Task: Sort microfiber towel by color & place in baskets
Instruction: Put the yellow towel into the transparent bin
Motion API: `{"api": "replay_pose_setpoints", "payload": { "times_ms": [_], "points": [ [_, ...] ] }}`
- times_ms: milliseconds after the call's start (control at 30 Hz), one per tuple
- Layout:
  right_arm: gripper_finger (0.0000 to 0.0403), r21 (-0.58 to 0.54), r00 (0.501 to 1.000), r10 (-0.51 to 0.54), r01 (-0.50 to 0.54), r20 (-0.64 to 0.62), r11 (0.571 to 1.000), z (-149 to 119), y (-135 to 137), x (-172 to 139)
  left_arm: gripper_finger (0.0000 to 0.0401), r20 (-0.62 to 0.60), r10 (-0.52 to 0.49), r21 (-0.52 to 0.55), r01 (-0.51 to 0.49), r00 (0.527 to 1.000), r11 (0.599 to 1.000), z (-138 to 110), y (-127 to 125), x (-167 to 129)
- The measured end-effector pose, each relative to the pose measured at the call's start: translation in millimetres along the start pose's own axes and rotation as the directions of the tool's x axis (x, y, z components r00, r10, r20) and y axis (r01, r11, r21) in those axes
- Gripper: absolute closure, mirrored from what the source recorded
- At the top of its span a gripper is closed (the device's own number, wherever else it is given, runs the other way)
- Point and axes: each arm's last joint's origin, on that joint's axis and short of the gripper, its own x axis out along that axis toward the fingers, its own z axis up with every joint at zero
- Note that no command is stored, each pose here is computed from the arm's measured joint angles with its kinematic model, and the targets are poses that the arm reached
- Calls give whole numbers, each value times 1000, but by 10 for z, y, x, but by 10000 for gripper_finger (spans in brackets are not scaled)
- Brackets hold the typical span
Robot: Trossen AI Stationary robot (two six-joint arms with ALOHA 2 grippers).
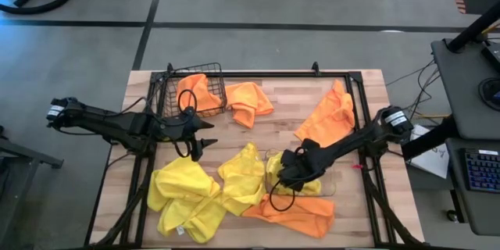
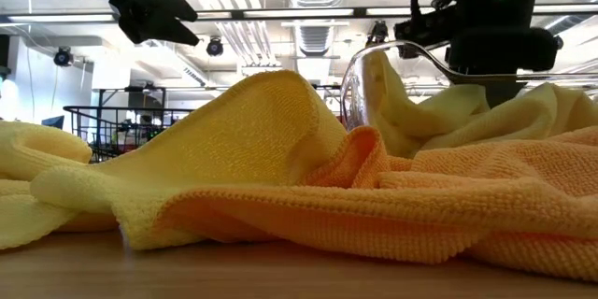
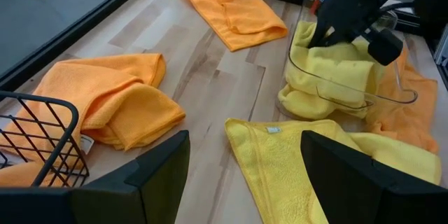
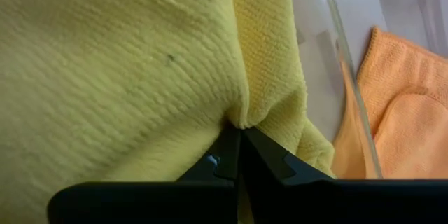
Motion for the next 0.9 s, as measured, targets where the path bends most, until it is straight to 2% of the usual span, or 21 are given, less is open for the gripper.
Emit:
{"api": "replay_pose_setpoints", "payload": {
  "times_ms": [167,400,600,767,900],
  "points": [
    [394,-9,1000,0,0,0,1000,0,-4,-4,145,0,0,-2,0,1000,1000,-1,0,0],
    [377,10,997,62,-62,48,998,10,-82,-253,146,8,-3,4,3,1000,1000,7,-3,0],
    [312,10,990,130,-131,61,991,-4,-147,-420,146,42,-16,36,15,999,999,44,-50,85],
    [252,-46,980,194,-193,31,980,-22,-171,-507,146,85,-73,152,60,994,987,118,-135,288],
    [216,-106,967,254,-250,32,963,-28,-211,-641,146,79,-97,240,75,992,968,293,-159,415]
  ]
}}
